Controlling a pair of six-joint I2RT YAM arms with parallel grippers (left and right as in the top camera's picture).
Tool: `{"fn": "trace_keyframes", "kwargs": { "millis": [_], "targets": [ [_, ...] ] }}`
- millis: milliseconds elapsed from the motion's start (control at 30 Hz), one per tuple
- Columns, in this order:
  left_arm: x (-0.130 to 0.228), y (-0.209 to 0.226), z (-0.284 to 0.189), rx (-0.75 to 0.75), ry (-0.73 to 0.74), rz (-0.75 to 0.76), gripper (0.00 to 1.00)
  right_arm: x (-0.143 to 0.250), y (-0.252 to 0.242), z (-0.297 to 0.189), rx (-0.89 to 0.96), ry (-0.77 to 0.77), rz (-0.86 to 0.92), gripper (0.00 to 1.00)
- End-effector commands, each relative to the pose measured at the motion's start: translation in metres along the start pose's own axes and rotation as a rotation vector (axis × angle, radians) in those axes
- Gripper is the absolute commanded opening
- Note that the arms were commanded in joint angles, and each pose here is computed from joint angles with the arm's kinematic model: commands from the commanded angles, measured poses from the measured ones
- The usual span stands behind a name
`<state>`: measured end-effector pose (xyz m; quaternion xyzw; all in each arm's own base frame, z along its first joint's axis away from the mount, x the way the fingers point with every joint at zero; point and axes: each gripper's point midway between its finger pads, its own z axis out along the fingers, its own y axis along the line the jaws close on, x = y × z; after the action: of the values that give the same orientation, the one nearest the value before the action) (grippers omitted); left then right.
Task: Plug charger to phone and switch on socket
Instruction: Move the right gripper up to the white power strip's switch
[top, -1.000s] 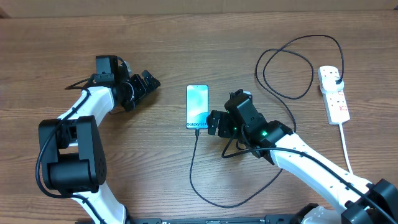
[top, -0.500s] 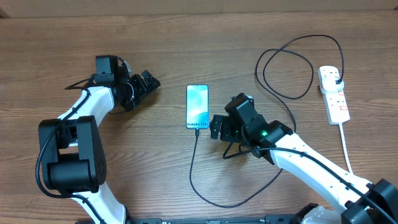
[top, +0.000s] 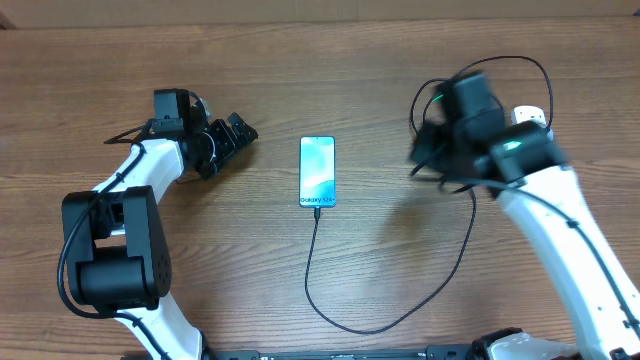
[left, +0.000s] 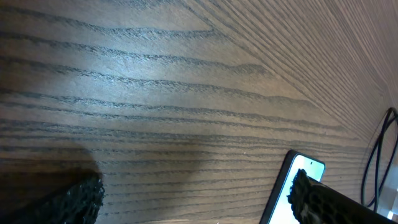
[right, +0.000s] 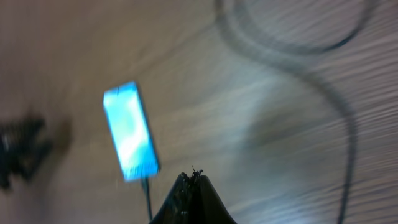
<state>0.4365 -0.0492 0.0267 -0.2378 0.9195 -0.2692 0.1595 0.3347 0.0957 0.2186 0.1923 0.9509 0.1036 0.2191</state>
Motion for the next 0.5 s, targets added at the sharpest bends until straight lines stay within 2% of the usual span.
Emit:
{"fn": "trace_keyframes", "kwargs": {
  "millis": [0, 33, 67, 267, 467],
  "targets": [
    [0.008, 0.016, 0.008, -0.046, 0.023, -0.036, 1.00, -0.037, -0.044, -0.011, 0.100, -0.102, 0.091, 0.34],
    [0.008, 0.016, 0.008, -0.046, 0.023, -0.036, 0.99, -0.045, -0.058, -0.010, 0.139, -0.117, 0.121, 0.70],
    [0.008, 0.016, 0.008, -0.046, 0.023, -0.036, 0.99, -0.051, -0.072, -0.009, 0.176, -0.130, 0.149, 1.00],
    [0.008, 0.016, 0.008, -0.046, 0.023, -0.036, 1.00, -0.070, -0.155, 0.000, 0.424, -0.139, 0.288, 1.00],
    [0.008, 0.016, 0.008, -0.046, 0.023, -0.036, 1.00, -0.076, -0.221, 0.012, 0.526, -0.097, 0.443, 1.00]
  ]
}}
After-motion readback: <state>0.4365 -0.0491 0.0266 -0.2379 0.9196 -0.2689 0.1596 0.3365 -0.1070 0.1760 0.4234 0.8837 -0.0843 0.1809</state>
